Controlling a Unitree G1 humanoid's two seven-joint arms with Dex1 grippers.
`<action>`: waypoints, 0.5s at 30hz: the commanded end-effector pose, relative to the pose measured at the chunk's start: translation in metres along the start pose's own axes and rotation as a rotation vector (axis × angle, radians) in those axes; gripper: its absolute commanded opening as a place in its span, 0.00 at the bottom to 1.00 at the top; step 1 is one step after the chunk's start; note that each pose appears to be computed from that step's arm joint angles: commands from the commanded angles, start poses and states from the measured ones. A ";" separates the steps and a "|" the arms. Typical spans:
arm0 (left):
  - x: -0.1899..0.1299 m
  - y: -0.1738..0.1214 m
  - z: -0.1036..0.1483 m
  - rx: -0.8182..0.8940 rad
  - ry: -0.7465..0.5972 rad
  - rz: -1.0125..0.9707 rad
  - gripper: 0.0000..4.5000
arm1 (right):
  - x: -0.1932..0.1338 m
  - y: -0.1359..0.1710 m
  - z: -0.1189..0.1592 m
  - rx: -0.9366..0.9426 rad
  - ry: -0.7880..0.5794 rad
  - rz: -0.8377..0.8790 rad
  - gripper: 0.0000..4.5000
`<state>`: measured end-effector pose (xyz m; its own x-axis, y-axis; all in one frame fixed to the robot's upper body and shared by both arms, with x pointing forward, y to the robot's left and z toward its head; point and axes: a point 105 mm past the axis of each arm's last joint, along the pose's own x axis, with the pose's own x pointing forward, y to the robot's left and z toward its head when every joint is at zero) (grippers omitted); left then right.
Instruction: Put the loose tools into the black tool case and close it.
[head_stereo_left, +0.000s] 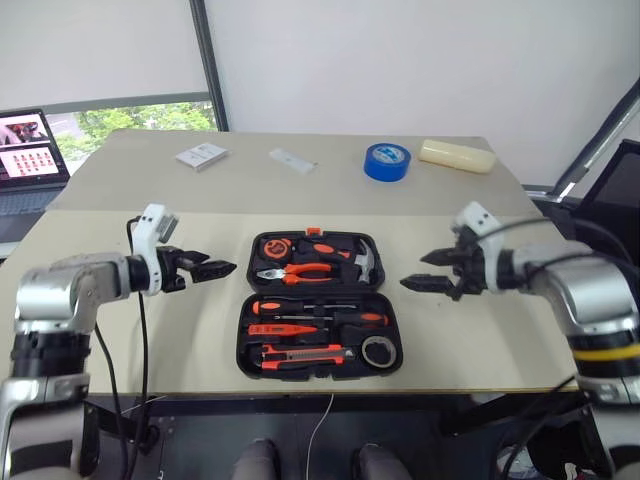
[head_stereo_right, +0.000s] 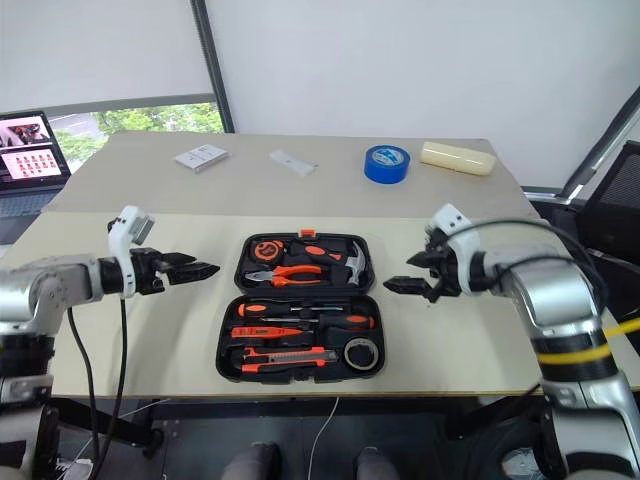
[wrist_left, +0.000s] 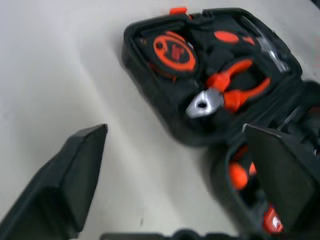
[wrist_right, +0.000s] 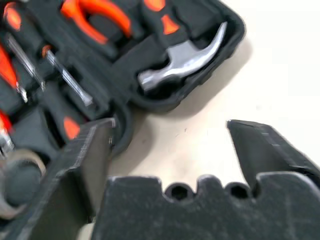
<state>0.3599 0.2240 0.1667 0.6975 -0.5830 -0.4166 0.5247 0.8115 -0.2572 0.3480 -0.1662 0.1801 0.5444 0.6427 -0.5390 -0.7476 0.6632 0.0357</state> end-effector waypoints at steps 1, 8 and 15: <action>0.017 -0.004 0.001 -0.011 0.048 0.021 1.00 | 0.014 -0.004 0.000 0.083 0.107 -0.035 0.93; 0.044 -0.002 -0.001 -0.001 0.079 0.049 1.00 | 0.048 -0.023 0.010 0.156 0.104 -0.104 0.93; 0.047 0.000 -0.004 -0.018 0.068 0.068 0.84 | 0.056 -0.025 0.007 0.183 0.120 -0.112 0.94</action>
<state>0.3885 0.1933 0.1346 0.6693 -0.5325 -0.5182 0.4691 0.8437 -0.2611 0.3939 -0.1458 0.1439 0.5288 0.5222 -0.6691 -0.5964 0.7895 0.1448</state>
